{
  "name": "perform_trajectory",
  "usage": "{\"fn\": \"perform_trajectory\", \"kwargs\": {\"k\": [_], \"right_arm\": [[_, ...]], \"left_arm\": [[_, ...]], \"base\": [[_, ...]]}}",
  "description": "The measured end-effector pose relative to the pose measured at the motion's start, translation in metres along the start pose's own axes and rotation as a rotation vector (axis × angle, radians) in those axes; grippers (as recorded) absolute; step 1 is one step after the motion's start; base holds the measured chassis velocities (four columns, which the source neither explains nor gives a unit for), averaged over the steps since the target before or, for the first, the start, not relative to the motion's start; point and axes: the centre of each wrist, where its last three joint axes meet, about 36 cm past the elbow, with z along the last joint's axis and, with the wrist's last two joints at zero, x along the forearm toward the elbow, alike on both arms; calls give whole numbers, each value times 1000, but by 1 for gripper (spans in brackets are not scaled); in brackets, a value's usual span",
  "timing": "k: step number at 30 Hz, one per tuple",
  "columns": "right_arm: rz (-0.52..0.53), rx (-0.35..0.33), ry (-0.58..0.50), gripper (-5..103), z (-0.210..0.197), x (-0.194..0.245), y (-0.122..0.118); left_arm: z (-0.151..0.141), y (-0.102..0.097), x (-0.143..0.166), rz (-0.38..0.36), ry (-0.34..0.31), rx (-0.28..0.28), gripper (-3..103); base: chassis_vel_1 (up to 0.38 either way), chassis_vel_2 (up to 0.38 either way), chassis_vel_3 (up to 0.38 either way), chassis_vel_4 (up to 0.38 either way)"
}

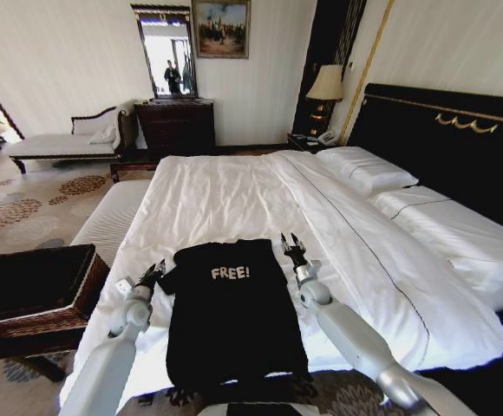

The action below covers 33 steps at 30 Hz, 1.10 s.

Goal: Fold the clothes on the bed and place them into the basket.

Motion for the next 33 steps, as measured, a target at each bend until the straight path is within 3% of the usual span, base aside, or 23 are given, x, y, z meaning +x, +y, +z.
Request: {"fn": "perform_trajectory", "kwargs": {"k": [1, 2, 4, 6, 9, 14, 24, 33], "right_arm": [[0, 0, 0, 61, 0, 0, 0], [15, -108, 60, 66, -8, 19, 12], [18, -209, 132, 78, -13, 39, 24], [17, -228, 148, 78, -13, 41, 26], [21, -347, 225, 93, -7, 44, 37], [19, -432, 270, 100, -1, 44, 52], [28, -460, 290, 103, 18, 39, 65], [36, -444, 296, 93, 28, 40, 67]], "left_arm": [[0, 0, 0, 0, 0, 0, 62], [6, 4, 12, -16, 14, -11, 68], [16, 10, 30, 7, 13, -21, 78], [17, 12, 35, 18, 8, -19, 78], [18, 14, 58, 72, -44, 19, 94], [12, 1, 75, 97, -117, 70, 100], [12, -9, 85, 100, -134, 69, 100], [6, -13, 88, 100, -144, 78, 100]], "base": [[0, 0, 0, 0], [0, 0, 0, 0], [0, 0, 0, 0], [0, 0, 0, 0], [0, 0, 0, 0], [0, 0, 0, 0], [0, 0, 0, 0], [0, 0, 0, 0]]}}
